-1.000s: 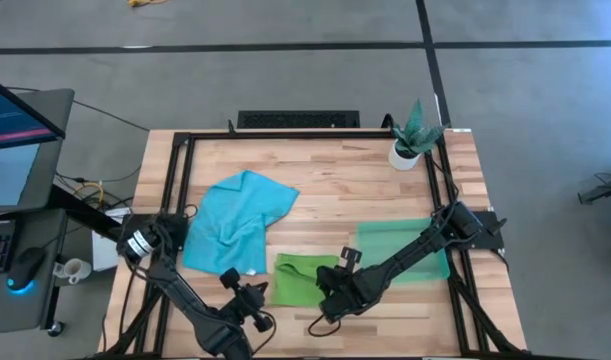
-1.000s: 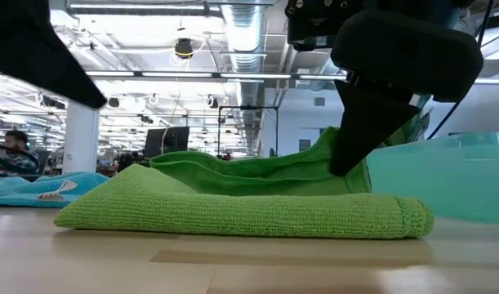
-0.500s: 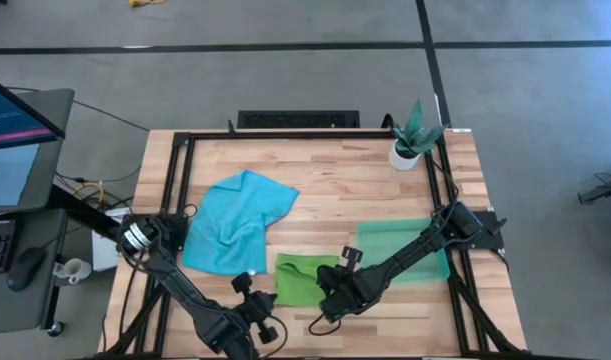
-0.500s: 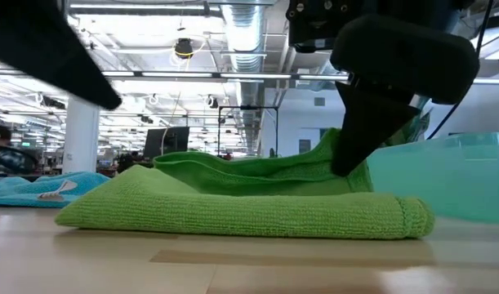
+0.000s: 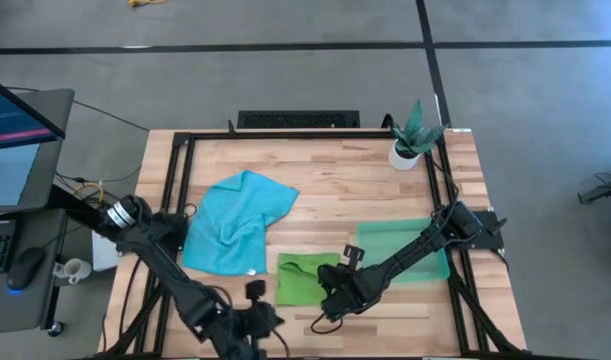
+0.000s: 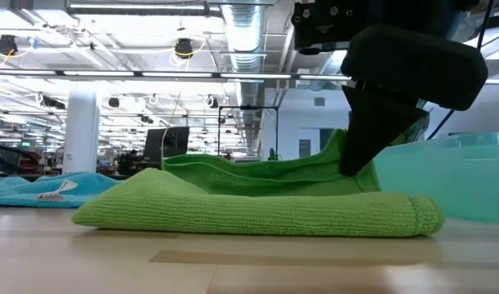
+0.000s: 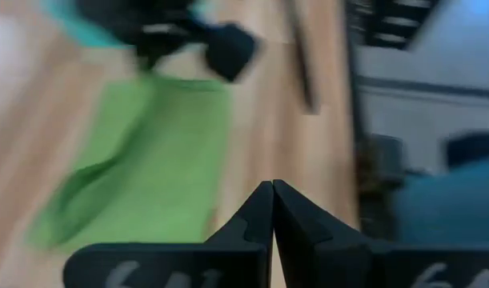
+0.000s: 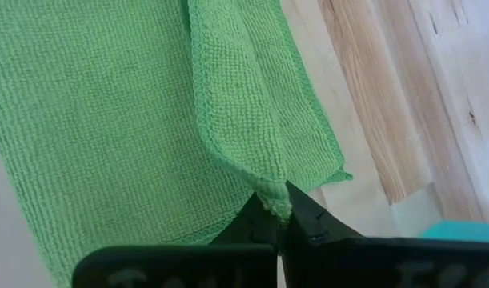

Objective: Roll microfiber towels into tight, uniform cylinder then place into a basket
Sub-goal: Fold the green towel

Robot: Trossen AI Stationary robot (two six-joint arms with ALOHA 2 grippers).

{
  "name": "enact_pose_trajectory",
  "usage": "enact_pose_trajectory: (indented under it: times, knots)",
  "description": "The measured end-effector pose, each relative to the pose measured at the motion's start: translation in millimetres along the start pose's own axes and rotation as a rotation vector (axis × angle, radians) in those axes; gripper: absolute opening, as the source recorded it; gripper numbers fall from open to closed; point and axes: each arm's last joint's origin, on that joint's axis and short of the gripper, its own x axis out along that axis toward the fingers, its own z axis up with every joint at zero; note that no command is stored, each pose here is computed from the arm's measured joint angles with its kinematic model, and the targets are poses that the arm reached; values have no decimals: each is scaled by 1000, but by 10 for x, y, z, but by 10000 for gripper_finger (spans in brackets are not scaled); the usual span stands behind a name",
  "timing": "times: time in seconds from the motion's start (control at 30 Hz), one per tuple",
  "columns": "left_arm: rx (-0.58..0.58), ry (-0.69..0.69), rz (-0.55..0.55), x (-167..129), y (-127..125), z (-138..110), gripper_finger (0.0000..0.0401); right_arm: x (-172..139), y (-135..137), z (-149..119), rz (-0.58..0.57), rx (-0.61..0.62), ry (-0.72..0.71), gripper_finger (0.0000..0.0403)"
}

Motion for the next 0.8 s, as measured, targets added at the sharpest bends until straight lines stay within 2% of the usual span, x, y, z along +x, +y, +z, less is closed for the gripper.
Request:
enact_pose_trajectory:
  times: [0.13,0.23,0.4,0.57,0.63,0.8]
  knots:
    - [61,-58,-191,135,-15,58,0,-2,-24,-21,-22,-10,20,12]
    - [115,-78,-257,236,38,-14,0,-4,-27,-29,-28,-15,24,11]
    - [36,-33,-155,477,380,-306,0,-14,-14,-43,-27,-20,22,15]
    - [-43,-132,-168,552,679,-349,0,-1,-31,-26,-30,-14,24,10]
    - [-45,-113,-148,619,818,-415,0,9,-48,-12,-35,-9,25,10]
    - [-141,-61,-91,747,1122,-559,0,36,-91,21,-43,6,33,14]
